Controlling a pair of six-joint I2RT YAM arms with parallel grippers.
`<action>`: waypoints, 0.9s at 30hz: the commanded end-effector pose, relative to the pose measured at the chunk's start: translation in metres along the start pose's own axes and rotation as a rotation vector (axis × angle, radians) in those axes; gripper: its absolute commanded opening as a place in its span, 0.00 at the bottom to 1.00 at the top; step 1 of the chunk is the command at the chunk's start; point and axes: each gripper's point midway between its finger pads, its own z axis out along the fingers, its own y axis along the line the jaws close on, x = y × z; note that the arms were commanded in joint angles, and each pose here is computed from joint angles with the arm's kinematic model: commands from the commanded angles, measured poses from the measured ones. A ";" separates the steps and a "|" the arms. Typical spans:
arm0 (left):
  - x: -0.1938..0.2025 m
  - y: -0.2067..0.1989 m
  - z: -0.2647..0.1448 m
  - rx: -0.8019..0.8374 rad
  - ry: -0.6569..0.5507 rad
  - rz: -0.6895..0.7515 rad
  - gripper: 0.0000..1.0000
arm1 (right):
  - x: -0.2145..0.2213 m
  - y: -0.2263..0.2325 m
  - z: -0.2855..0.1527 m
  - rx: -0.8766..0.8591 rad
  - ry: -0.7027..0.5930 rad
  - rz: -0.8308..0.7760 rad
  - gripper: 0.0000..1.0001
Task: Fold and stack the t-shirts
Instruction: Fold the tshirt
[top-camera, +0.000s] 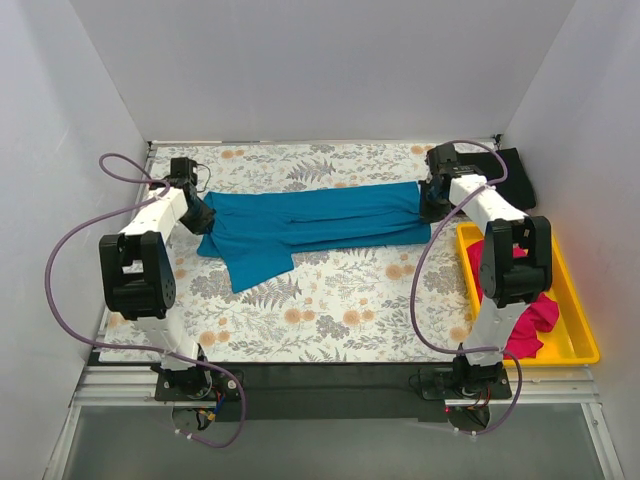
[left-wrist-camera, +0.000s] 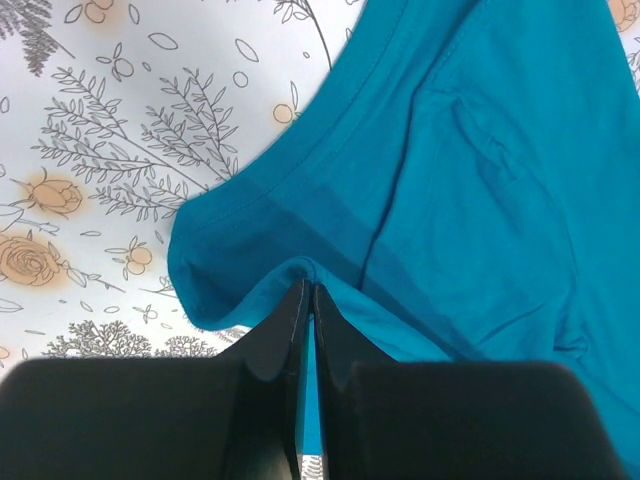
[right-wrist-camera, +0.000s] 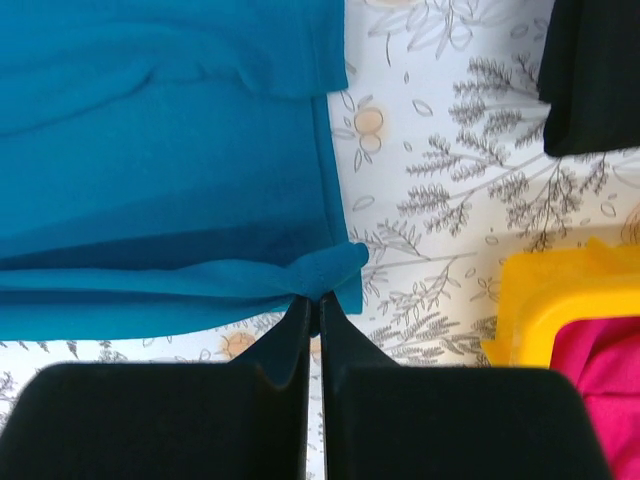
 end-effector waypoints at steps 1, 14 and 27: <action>-0.021 -0.013 -0.002 0.035 -0.050 -0.010 0.00 | -0.023 -0.003 -0.001 0.011 -0.038 -0.011 0.01; -0.015 -0.006 0.030 -0.020 -0.034 -0.044 0.00 | -0.021 -0.012 0.037 0.038 0.013 0.001 0.01; -0.028 -0.007 -0.002 0.036 -0.114 -0.080 0.00 | -0.030 -0.009 0.027 0.013 -0.021 0.008 0.01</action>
